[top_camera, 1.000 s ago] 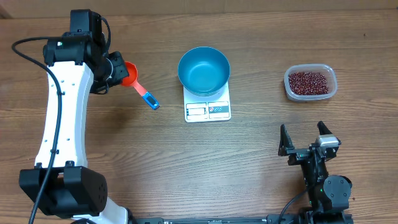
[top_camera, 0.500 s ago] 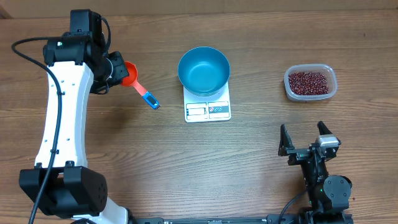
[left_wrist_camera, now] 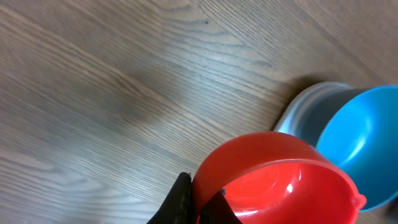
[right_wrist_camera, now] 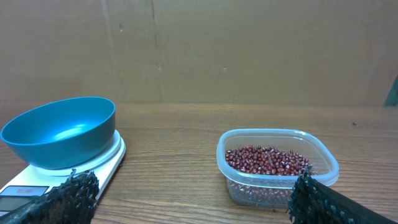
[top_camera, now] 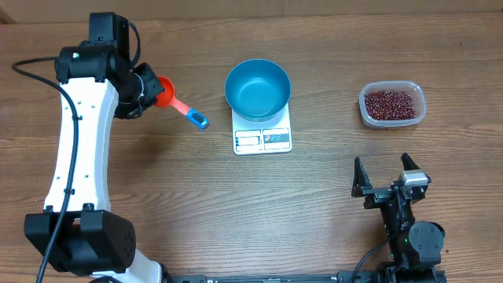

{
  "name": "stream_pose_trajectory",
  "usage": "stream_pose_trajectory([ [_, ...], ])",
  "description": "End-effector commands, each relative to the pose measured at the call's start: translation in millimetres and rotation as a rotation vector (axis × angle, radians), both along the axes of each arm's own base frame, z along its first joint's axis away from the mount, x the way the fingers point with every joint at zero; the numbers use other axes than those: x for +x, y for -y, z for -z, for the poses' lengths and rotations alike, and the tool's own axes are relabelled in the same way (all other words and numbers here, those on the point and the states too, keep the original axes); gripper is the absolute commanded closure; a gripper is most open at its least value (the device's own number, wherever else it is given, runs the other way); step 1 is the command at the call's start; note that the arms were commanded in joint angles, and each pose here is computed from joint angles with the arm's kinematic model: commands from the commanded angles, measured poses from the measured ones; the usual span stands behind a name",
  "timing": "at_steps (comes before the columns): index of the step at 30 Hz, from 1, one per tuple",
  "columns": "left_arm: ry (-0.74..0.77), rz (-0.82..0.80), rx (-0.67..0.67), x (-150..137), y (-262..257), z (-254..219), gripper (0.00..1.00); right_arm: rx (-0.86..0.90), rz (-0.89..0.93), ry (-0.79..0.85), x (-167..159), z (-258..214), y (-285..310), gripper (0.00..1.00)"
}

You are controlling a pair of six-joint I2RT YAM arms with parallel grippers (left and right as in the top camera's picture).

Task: Scoop item into bowl and weigh 150g on scale
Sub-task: 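Lift the red cup with the left gripper toward the blue bowl, then hold the red cup with the left gripper beside the blue bowl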

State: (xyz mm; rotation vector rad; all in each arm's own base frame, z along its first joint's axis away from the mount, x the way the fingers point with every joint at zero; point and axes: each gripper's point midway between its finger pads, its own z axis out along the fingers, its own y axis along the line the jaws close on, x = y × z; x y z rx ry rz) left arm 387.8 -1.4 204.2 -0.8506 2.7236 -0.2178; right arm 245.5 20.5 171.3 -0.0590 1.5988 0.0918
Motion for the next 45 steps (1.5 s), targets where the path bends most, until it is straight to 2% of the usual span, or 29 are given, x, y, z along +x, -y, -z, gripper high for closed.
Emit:
stream_pose_trajectory([
  [1, 0.039, -0.121, -0.089, 0, 18, -19, 0.96, -0.001, -0.008, 0.005, 0, 2, -2, 0.00],
  [13, 0.012, -0.162, -0.145, -8, 80, -19, 0.96, -0.001, -0.008, 0.005, 0, 2, -2, 0.00],
  [21, 0.007, -0.134, -0.139, -13, 98, -19, 0.96, -0.001, -0.008, 0.005, 0, 2, -2, 0.00],
  [45, 0.010, -0.138, -0.119, -14, 100, -18, 0.96, -0.001, -0.008, 0.005, 0, 2, -2, 0.00],
])
